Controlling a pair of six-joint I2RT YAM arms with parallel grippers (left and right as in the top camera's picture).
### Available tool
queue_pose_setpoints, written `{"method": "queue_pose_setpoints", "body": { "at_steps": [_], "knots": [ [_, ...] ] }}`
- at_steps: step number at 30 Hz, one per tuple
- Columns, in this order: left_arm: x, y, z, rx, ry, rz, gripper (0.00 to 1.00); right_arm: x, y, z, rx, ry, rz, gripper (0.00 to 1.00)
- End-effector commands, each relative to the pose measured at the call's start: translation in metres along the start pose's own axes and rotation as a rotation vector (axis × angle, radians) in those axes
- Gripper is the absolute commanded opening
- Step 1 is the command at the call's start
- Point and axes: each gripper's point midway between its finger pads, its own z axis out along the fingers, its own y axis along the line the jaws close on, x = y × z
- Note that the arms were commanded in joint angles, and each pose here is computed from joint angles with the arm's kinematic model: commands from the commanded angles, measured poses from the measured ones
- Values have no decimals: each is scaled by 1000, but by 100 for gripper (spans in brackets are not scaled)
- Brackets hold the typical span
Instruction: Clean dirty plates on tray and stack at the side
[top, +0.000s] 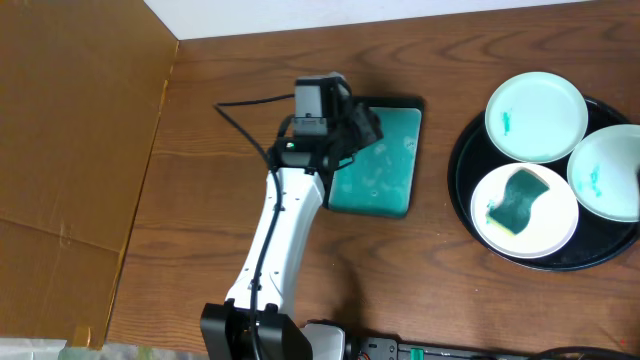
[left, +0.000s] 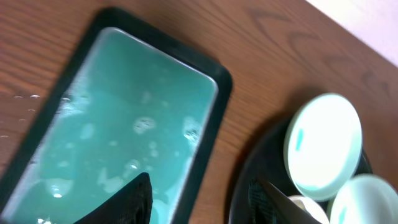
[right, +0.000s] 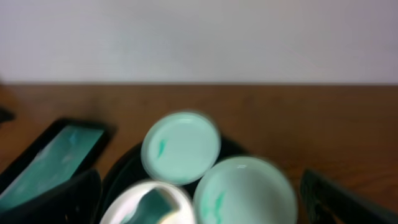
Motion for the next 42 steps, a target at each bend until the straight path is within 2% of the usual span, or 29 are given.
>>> {"method": "queue_pose_setpoints", "body": {
  "at_steps": [1,2,3,5,6,7,8,10,12,18,23,27,36,42],
  "knots": [
    [19,-25,6,49,52,143,51,21,46,28,-304,235,54,99],
    [23,-29,7,56,60,164,51,25,48,38,-329,266,64,99],
    [28,-34,9,63,71,183,51,31,46,48,-323,304,89,86],
    [38,-43,11,74,94,207,51,50,36,65,-266,402,174,37],
    [44,-47,12,79,108,221,51,62,28,72,-211,461,232,31],
    [49,-51,14,82,123,234,51,74,22,75,-165,510,270,35],
    [56,-55,16,85,141,247,51,87,16,78,-113,570,304,43],
    [77,-64,24,89,196,283,51,122,13,77,-19,719,338,48],
    [89,-70,29,95,226,318,51,140,19,77,-11,788,324,52],
    [112,-83,43,108,277,384,51,196,9,82,190,888,362,50],
    [116,-87,42,115,282,395,51,238,2,92,219,923,374,49],
    [115,-88,42,118,278,396,51,249,0,106,212,908,374,42],
    [129,-101,40,144,291,435,51,281,-5,129,243,983,374,43],
    [142,-114,38,169,304,472,50,283,-10,134,255,979,386,40]
  ]
}}
